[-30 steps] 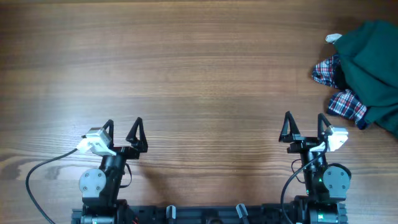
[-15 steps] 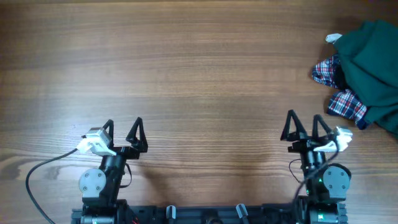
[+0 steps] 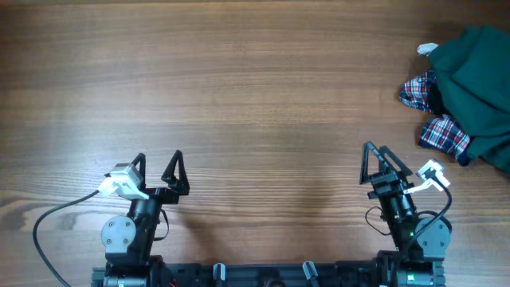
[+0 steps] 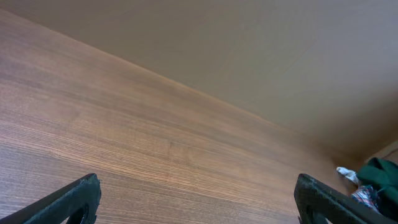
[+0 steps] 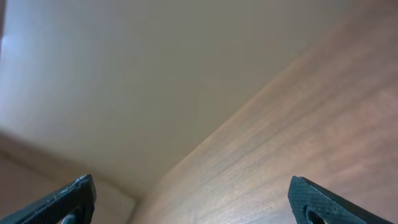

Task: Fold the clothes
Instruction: 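Reach the right gripper to the green cloth bag on the clothes pile and grasp it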

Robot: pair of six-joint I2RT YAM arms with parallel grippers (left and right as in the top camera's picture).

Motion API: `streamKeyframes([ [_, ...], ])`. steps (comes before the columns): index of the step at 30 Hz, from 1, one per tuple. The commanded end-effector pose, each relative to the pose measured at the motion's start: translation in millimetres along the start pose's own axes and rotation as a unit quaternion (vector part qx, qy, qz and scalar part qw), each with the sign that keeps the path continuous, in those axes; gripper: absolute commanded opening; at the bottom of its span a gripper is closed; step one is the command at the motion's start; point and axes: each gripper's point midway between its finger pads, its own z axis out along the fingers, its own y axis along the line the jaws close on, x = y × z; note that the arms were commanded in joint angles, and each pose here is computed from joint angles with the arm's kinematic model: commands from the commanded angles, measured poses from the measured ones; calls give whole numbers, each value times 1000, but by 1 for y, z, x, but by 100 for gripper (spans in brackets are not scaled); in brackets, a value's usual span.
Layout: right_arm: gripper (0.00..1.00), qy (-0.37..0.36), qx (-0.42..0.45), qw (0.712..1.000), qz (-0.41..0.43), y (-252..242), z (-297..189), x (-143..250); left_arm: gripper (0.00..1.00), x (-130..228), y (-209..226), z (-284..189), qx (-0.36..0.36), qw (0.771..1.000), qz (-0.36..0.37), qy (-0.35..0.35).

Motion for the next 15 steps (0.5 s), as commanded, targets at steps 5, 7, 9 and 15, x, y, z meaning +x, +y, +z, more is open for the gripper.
streamKeyframes([
  [5, 100, -16, -60, 992, -113, 41, -5, -17, 100, 2, 2, 0, -4, 1000, 4, -1],
  [7, 100, -21, -68, 991, -118, 50, -7, -22, 100, 2, 2, 0, -4, 1000, 4, -1],
  [9, 100, -16, -79, 988, -134, 58, -9, -23, 100, 2, 2, 0, -4, 1000, 4, -1],
  [15, 100, -73, -61, 972, -214, 76, -14, -54, 100, 2, 2, 0, -4, 1000, 4, -1],
])
